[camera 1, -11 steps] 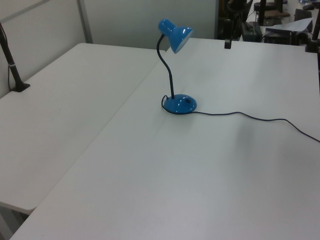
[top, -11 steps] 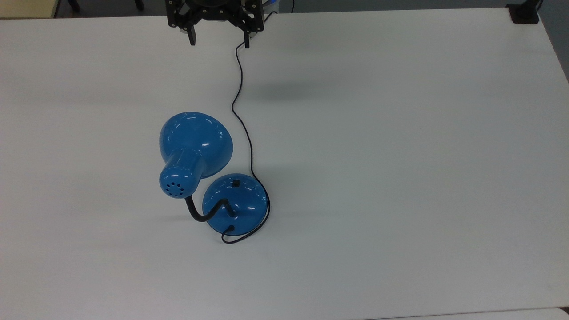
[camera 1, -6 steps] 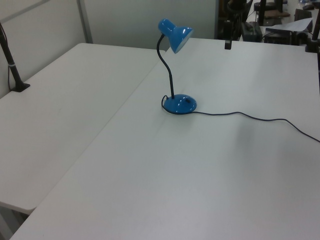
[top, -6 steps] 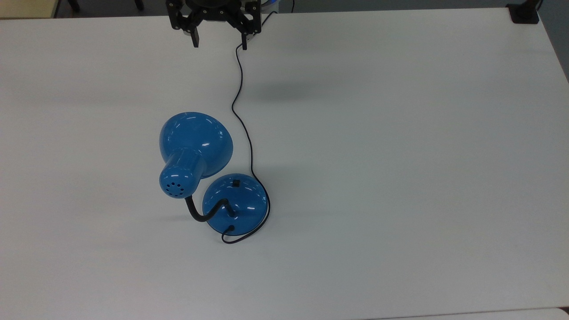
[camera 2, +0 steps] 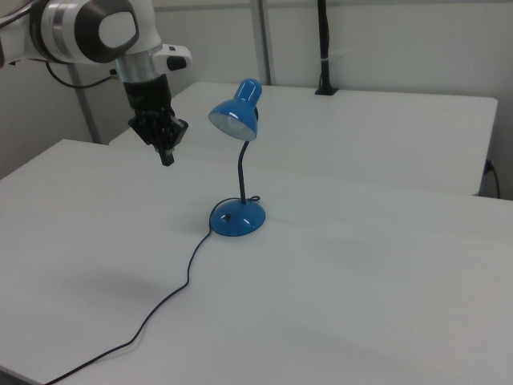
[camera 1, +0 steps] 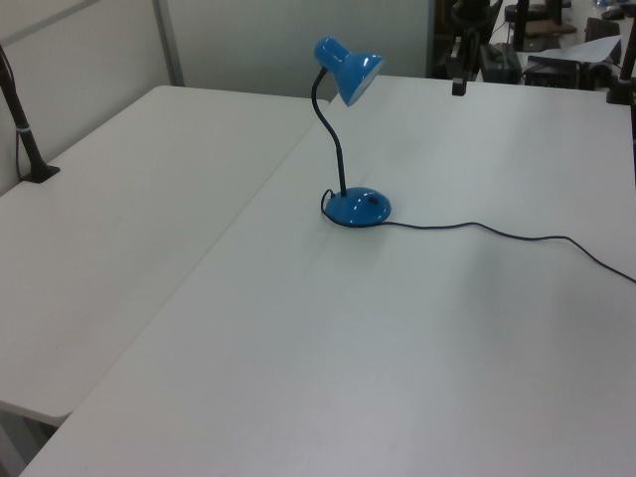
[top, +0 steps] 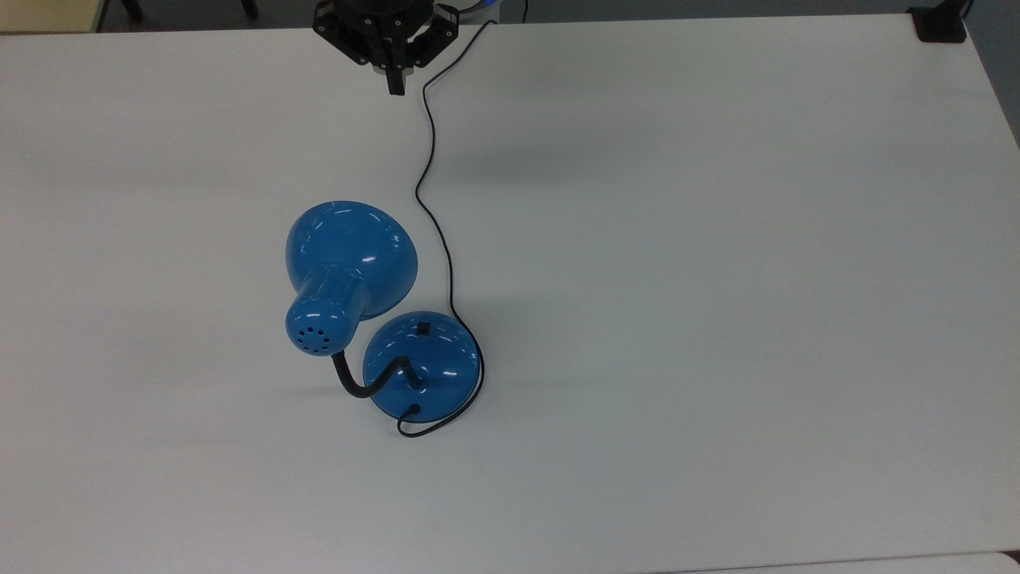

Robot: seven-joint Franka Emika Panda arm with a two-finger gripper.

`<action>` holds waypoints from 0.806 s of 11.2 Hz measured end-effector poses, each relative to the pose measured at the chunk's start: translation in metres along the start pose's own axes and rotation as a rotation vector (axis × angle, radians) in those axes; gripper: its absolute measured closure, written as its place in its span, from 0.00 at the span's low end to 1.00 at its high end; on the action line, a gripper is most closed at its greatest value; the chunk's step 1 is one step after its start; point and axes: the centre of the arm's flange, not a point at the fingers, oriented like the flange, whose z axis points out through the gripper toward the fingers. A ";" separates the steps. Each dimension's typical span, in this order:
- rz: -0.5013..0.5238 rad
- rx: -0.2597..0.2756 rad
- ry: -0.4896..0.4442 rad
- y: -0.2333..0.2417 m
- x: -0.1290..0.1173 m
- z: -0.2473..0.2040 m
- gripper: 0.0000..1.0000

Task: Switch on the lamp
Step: 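Move the gripper over the blue lamp base and lower it toward the switch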

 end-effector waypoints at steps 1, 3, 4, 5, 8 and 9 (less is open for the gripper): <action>-0.003 0.000 -0.001 0.000 0.000 0.000 0.99; -0.009 0.000 -0.006 0.000 0.000 0.003 0.99; -0.011 0.000 -0.018 -0.001 0.000 0.009 0.99; -0.014 0.000 -0.040 -0.002 -0.002 0.020 0.99; -0.035 -0.002 -0.070 -0.013 -0.001 0.063 0.99; -0.039 -0.003 -0.051 -0.015 0.003 0.079 0.99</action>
